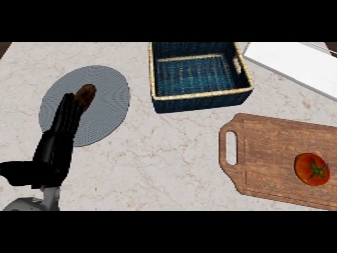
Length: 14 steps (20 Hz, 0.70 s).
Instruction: Pick the tomato from the cutting board and place it in the basket
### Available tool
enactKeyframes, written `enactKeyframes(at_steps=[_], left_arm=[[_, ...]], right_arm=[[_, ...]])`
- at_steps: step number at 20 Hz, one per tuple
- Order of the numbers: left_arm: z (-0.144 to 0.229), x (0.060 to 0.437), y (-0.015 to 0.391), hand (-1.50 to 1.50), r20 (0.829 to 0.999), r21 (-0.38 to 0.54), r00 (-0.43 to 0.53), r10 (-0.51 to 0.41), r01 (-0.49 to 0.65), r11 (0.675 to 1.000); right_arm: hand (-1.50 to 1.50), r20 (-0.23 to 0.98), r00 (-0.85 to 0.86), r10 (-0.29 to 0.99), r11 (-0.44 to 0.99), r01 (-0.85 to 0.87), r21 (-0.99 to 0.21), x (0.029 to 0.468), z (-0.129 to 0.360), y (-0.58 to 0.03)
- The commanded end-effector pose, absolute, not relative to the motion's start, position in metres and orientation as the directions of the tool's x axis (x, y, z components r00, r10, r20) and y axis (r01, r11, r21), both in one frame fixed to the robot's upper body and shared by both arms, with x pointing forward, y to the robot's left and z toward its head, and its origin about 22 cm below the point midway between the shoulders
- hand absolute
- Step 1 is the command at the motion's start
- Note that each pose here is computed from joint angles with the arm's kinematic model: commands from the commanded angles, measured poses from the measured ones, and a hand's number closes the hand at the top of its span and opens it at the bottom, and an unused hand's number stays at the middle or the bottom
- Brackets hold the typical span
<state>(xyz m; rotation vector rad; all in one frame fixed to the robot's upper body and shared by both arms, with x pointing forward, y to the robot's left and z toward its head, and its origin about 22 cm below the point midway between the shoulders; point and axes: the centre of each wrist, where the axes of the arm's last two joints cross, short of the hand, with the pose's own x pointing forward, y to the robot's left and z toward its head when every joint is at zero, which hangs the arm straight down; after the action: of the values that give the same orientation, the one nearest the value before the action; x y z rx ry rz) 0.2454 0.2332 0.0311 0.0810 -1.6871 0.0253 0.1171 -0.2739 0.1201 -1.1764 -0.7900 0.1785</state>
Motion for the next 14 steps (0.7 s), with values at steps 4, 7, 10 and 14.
enactKeyframes(at_steps=[4,7,10,14], left_arm=[[0.046,0.240,0.247,0.00,0.993,0.022,-0.110,-0.031,-0.087,0.996],[0.044,0.250,0.232,0.00,0.994,0.015,-0.110,-0.025,-0.086,0.996],[0.048,0.252,0.238,0.00,0.992,0.044,-0.117,-0.056,-0.097,0.994],[0.042,0.247,0.249,0.00,0.994,0.024,-0.108,-0.035,-0.098,0.995]], right_arm=[[-1.50,0.453,0.746,0.488,0.364,0.298,-0.883,0.142,0.143,-0.241],[-1.50,0.471,0.722,0.507,0.374,0.309,-0.875,0.159,0.126,-0.235],[-1.50,0.453,0.728,0.514,0.360,0.296,-0.885,0.161,0.123,-0.232],[-1.50,0.423,0.742,0.520,0.336,0.277,-0.900,0.168,0.101,-0.227]])
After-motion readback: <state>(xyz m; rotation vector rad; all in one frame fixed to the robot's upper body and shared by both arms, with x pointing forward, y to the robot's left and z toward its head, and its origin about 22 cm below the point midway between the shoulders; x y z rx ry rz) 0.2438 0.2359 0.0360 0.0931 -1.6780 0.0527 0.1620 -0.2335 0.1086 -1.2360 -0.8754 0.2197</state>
